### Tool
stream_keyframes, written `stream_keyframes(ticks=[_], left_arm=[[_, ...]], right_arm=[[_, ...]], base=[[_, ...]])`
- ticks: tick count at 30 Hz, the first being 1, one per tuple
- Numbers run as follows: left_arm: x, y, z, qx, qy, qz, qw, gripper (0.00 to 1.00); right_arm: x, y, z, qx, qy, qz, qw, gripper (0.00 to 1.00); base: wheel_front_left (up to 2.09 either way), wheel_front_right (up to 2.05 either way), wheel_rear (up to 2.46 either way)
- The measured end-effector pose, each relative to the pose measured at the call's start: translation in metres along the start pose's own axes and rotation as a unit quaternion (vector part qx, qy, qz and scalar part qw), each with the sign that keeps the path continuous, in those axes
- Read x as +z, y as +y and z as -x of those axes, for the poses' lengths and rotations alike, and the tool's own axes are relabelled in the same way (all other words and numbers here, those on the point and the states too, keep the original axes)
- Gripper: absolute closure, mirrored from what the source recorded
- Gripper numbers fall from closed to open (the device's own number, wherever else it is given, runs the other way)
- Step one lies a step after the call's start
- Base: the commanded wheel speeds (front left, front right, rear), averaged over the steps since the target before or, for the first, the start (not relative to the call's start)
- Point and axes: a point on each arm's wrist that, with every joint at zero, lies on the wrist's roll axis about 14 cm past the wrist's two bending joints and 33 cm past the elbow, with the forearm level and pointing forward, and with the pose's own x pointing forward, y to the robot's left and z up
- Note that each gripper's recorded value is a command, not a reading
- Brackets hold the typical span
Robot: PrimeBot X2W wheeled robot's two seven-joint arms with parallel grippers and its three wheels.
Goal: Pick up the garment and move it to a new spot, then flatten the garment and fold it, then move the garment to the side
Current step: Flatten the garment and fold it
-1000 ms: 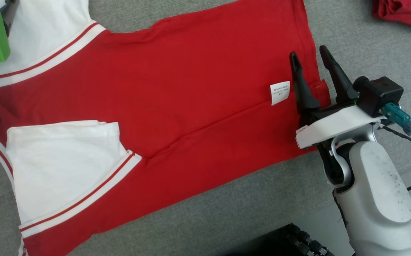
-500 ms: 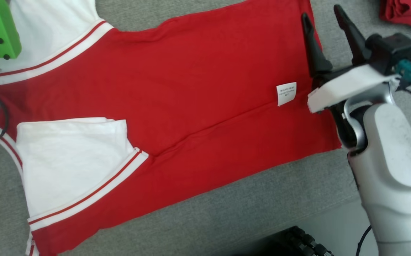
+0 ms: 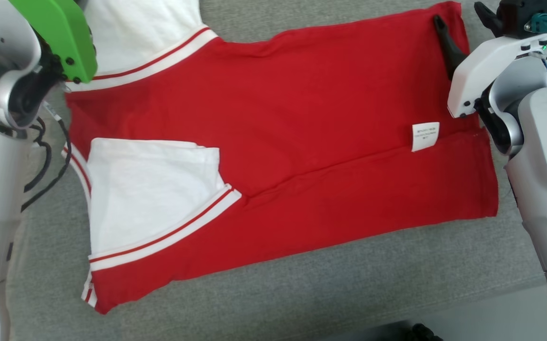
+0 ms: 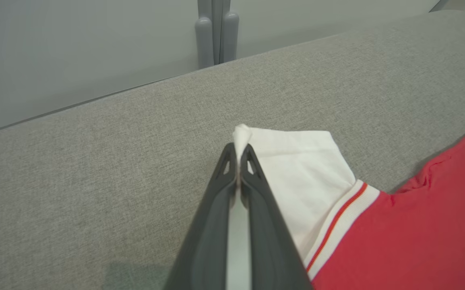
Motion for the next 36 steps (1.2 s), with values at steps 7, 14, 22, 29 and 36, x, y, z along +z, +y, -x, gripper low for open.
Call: stream_keyframes(ticks=[7, 14, 22, 29, 36], left_arm=[[0.006, 0.0, 0.021, 0.004, -0.022, 0.002, 1.0, 1.0], [0.011, -0.002, 0.038, 0.01, -0.036, 0.005, 0.999, 1.0], [0.025, -0.019, 0.062, 0.001, -0.071, 0.004, 0.997, 1.0], [0.022, -0.042, 0.1, -0.022, -0.116, 0.021, 0.993, 1.0], [-0.024, -0.056, 0.141, -0.018, -0.121, 0.073, 0.99, 1.0]], right_arm=[[0.003, 0.011, -0.008, 0.02, 0.02, -0.001, 1.0, 1.0], [0.01, 0.009, 0.001, 0.017, 0.022, 0.0, 1.0, 1.0], [0.05, 0.012, 0.024, 0.019, -0.061, 0.006, 0.998, 1.0], [0.043, 0.018, 0.062, 0.029, -0.102, -0.016, 0.994, 1.0], [0.022, 0.022, 0.101, 0.027, -0.12, -0.054, 0.991, 1.0]], base=[[0.0, 0.0, 0.0], [0.0, 0.0, 0.0], [0.0, 0.0, 0.0], [0.0, 0.0, 0.0], [0.0, 0.0, 0.0]])
